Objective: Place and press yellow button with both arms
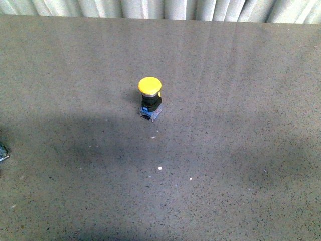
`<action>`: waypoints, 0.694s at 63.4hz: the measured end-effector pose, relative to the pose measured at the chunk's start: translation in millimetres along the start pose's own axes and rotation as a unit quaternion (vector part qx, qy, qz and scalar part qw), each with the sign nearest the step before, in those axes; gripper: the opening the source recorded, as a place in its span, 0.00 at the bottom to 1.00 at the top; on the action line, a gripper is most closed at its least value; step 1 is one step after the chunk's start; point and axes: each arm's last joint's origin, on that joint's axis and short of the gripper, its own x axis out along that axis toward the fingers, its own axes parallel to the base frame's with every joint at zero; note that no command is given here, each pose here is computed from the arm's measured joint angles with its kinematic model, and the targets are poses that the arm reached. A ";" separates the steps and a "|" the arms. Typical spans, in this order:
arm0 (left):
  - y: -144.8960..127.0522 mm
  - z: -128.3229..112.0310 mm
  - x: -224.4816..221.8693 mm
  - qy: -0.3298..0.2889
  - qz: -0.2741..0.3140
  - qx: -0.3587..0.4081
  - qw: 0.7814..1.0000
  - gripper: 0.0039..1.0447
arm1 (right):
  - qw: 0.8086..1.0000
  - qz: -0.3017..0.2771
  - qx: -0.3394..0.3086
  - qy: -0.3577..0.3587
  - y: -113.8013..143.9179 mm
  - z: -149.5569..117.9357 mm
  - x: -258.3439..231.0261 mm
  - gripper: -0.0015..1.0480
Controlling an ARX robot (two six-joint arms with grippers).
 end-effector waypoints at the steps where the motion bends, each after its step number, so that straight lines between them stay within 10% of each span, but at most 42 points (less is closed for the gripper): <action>1: 0.0 -2.1 -0.7 0.001 0.000 0.000 1.000 0.01 | 1.000 0.001 -0.003 0.002 0.1 2.3 3.1 0.91; 32: 0.0 -2.6 -12.6 -0.001 -0.001 0.000 1.000 0.01 | 0.981 0.138 -0.107 0.084 118.4 52.6 134.4 0.91; 44: 0.0 -2.9 -15.5 -0.001 0.000 0.000 1.000 0.01 | 0.981 0.126 -0.106 0.098 138.9 64.8 160.5 0.63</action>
